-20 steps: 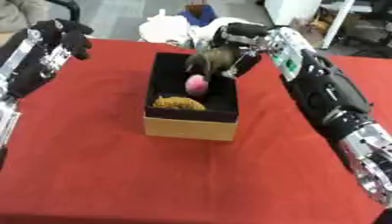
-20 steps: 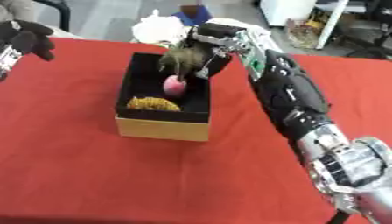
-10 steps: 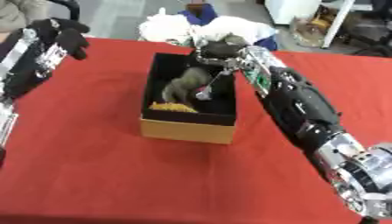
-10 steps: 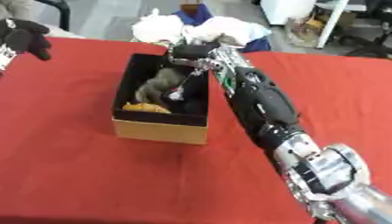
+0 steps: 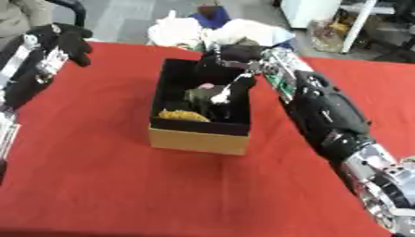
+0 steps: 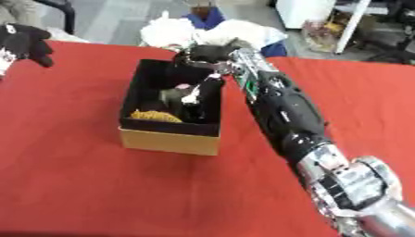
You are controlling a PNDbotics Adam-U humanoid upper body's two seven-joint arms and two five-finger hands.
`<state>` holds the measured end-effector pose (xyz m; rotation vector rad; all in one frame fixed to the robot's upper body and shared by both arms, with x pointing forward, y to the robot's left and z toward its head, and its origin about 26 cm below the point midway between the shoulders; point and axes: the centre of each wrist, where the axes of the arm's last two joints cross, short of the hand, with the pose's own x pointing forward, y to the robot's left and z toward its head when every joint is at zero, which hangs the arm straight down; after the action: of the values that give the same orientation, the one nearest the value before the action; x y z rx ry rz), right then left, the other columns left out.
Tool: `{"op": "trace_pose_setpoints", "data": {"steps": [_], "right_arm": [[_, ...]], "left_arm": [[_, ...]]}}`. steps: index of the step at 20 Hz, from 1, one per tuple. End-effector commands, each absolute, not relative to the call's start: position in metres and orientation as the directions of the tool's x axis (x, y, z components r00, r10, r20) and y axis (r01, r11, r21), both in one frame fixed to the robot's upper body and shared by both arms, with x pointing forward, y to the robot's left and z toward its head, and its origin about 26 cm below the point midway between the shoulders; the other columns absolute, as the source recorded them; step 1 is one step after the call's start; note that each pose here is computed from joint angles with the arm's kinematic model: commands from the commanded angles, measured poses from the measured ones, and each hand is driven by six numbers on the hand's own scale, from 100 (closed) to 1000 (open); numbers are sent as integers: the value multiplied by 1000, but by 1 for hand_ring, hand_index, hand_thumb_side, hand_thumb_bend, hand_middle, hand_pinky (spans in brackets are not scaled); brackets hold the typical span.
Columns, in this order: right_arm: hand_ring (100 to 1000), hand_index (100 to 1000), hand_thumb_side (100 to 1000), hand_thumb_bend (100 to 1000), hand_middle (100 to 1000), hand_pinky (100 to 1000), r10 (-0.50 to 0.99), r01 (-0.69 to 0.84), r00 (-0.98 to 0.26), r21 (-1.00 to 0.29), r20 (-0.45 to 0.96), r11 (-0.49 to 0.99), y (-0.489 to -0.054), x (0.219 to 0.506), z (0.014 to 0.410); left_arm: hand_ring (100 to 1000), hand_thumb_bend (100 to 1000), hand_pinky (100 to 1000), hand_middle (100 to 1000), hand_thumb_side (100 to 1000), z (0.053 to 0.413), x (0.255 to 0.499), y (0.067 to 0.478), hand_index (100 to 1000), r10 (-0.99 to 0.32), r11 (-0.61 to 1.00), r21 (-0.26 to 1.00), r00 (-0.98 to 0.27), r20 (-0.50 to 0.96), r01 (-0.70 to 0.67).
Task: Pick up objects on the table and place them in the box.
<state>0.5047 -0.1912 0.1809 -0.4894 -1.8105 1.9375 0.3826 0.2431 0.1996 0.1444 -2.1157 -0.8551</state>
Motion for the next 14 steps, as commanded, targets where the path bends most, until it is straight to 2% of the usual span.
{"op": "trace_pose_setpoints", "data": {"steps": [1,7,14], "right_arm": [[786,835,541,382,762,768,547,3,-836,-999,27,53,-219,503,213],[777,825,448,315,748,760,596,57,-798,-972,94,229,-273,485,223],[751,811,380,163,715,736,616,105,-715,-819,331,563,-336,445,202]], "left_arm": [[544,315,588,553,857,208,382,256,754,-406,768,626,-650,642,138],[545,310,589,553,872,195,380,272,753,-436,792,602,-599,672,98],[551,308,593,556,889,179,376,290,753,-456,825,563,-536,710,44]]}}
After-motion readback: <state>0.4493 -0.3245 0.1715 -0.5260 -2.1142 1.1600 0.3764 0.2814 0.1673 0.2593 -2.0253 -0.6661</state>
